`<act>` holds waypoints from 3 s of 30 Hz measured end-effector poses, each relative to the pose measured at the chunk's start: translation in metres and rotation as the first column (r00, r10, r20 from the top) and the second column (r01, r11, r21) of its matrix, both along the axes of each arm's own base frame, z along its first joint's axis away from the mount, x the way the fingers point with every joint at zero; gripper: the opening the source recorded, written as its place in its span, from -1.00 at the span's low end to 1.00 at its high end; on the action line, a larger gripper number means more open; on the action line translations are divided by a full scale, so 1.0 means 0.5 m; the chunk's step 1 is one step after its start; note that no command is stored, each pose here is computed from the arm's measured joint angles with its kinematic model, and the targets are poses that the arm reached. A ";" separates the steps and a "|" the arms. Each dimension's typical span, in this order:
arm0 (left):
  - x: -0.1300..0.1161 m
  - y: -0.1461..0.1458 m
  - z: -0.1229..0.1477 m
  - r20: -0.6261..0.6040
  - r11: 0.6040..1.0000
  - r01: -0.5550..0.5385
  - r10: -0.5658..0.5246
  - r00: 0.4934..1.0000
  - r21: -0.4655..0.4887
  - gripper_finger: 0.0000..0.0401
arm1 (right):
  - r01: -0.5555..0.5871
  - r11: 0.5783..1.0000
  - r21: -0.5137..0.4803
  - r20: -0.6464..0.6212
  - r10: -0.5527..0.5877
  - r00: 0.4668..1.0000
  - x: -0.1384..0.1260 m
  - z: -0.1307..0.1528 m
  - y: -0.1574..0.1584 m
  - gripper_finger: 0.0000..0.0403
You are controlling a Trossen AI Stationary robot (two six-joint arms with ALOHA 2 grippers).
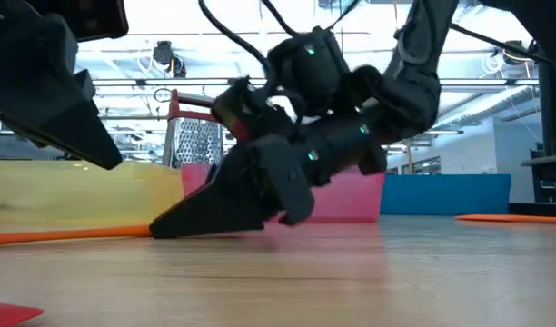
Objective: Pick & Place Kitchen Items
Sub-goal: Put the bottom orange spatula into the blue bin
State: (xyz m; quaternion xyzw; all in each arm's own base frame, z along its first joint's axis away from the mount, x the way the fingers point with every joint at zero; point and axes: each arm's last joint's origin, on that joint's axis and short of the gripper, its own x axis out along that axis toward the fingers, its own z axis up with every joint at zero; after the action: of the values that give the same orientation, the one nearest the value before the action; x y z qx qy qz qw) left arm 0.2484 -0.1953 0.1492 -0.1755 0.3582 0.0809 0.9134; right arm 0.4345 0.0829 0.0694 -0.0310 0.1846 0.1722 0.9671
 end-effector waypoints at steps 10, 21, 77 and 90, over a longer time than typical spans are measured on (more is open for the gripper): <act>-0.012 -0.015 0.000 0.005 1.000 0.000 0.000 1.000 -0.022 -0.75 | -0.048 0.999 -0.017 -0.107 0.046 0.993 0.001 -0.021 -0.020 -0.14; -0.019 -0.015 -0.004 -0.029 0.987 -0.104 0.101 0.994 -0.121 -0.74 | -0.092 0.991 -0.093 -0.125 0.080 0.989 -0.008 -0.027 0.002 -0.75; 0.001 0.061 -0.027 -0.270 0.999 -0.042 0.040 0.962 -0.003 0.04 | 0.018 0.994 -0.106 0.042 -0.014 0.999 -0.015 0.011 0.086 -0.73; 0.007 0.056 -0.023 -0.235 0.999 -0.034 0.027 0.972 -0.026 0.03 | 0.024 0.994 -0.111 0.114 -0.012 0.993 -0.010 0.025 0.085 -0.73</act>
State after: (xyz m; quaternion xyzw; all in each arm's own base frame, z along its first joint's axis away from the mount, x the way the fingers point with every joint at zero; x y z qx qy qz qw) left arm 0.2520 -0.1671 0.1376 -0.1838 0.4621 0.1097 0.8606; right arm 0.4294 0.1255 0.0818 -0.0933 0.1392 0.1508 0.9743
